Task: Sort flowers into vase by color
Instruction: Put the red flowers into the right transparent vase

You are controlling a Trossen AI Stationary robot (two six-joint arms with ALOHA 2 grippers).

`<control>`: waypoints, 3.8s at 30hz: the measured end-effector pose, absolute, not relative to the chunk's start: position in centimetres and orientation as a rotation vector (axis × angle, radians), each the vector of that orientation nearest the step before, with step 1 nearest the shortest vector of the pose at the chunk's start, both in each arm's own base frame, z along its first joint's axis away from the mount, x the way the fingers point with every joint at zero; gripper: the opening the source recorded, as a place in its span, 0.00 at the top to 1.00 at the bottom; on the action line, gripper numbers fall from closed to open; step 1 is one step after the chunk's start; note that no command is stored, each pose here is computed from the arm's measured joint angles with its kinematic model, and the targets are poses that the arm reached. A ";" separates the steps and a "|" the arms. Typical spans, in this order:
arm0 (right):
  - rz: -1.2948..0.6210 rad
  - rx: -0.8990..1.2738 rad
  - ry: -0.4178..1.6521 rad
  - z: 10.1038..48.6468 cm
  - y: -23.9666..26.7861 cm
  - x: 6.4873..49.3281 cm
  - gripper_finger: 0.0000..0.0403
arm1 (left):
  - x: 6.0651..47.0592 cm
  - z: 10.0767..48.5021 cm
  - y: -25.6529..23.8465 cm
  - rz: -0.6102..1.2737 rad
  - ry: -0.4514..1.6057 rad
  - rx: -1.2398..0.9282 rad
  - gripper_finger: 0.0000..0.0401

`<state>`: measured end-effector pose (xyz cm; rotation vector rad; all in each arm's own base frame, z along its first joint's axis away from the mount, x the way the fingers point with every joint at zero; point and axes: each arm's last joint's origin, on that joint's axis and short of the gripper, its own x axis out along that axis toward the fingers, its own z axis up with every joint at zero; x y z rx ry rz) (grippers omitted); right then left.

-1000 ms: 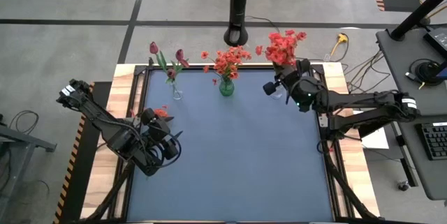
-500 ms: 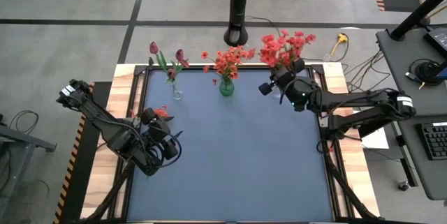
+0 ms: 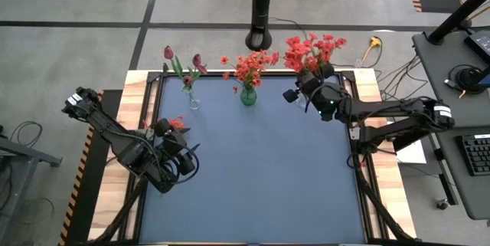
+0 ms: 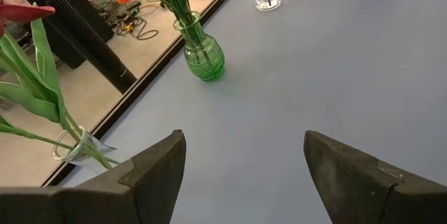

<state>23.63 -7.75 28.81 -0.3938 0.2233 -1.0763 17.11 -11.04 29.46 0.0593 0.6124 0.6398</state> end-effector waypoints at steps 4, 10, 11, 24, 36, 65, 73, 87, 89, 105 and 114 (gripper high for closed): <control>-1.075 -0.393 0.235 28.5 -7.8 23.9 0.93 | 17.1 29.5 -11.0 0.640 0.613 0.060 0.32; -1.075 -0.400 0.262 27.8 -8.1 24.3 0.93 | 17.1 29.5 -11.0 0.640 0.613 0.060 0.32; -1.077 -0.398 0.264 27.8 -8.1 24.3 0.93 | 17.1 29.5 -11.0 0.640 0.613 0.060 0.32; -1.159 -0.383 0.279 27.7 -8.3 24.2 0.93 | 17.1 29.5 -11.0 0.640 0.614 0.061 0.32; -1.265 -0.313 0.268 27.5 -8.4 23.9 0.93 | 17.1 29.5 -11.0 0.641 0.615 0.062 0.32; -1.197 -0.204 0.181 27.5 -8.3 24.1 0.93 | 17.1 29.5 -11.0 0.640 0.615 0.062 0.32; -1.227 -0.188 0.171 27.5 -8.4 24.0 0.93 | 17.2 29.4 -11.1 0.641 0.616 0.063 0.32; -1.222 -0.221 0.200 27.5 -8.3 24.0 0.92 | 17.4 29.1 -11.3 0.643 0.621 0.073 0.32; -1.222 -0.223 0.202 27.5 -8.3 24.0 0.90 | 17.4 29.1 -11.3 0.643 0.621 0.073 0.32; -1.234 -0.239 0.212 27.6 -8.4 24.0 0.70 | 17.4 29.1 -11.3 0.643 0.621 0.073 0.32; -1.246 -0.279 0.238 27.7 -8.4 24.0 0.64 | 17.4 29.1 -11.3 0.643 0.621 0.073 0.32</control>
